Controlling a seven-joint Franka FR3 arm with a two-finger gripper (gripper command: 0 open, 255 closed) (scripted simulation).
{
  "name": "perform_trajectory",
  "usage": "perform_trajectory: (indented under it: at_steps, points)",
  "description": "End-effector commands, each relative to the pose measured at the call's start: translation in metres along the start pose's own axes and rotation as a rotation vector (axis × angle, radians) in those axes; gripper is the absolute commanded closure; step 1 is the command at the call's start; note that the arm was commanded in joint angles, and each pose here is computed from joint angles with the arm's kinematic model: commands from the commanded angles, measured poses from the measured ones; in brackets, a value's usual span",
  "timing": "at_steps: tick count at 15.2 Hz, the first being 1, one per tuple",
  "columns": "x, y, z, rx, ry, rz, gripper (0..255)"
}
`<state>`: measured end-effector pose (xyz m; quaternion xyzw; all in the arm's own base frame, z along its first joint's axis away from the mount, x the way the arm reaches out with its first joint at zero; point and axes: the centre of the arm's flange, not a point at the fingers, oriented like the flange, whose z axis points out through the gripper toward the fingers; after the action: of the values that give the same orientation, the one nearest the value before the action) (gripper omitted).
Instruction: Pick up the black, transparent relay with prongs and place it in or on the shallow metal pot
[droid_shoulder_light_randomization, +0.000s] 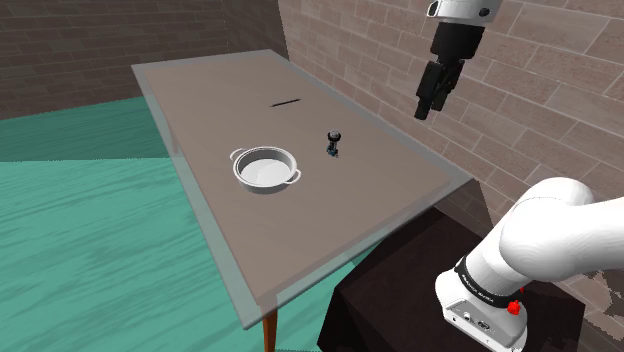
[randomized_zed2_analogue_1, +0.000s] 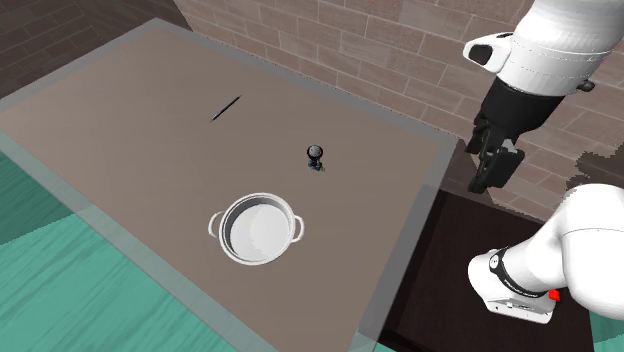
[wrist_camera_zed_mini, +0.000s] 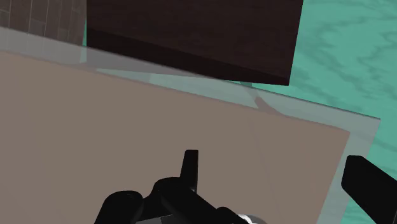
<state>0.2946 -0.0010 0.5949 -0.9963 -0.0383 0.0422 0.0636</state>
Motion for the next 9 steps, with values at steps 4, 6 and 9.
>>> perform_trajectory:
  at_steps: [4, 6, 9]
  points:
    - [0.030, 0.012, 0.020, -0.009, 0.008, 0.017, 0]
    - [0.050, 0.021, 0.033, -0.014, 0.014, 0.029, 0]
    - [0.080, 0.034, 0.053, -0.023, 0.022, 0.046, 0]
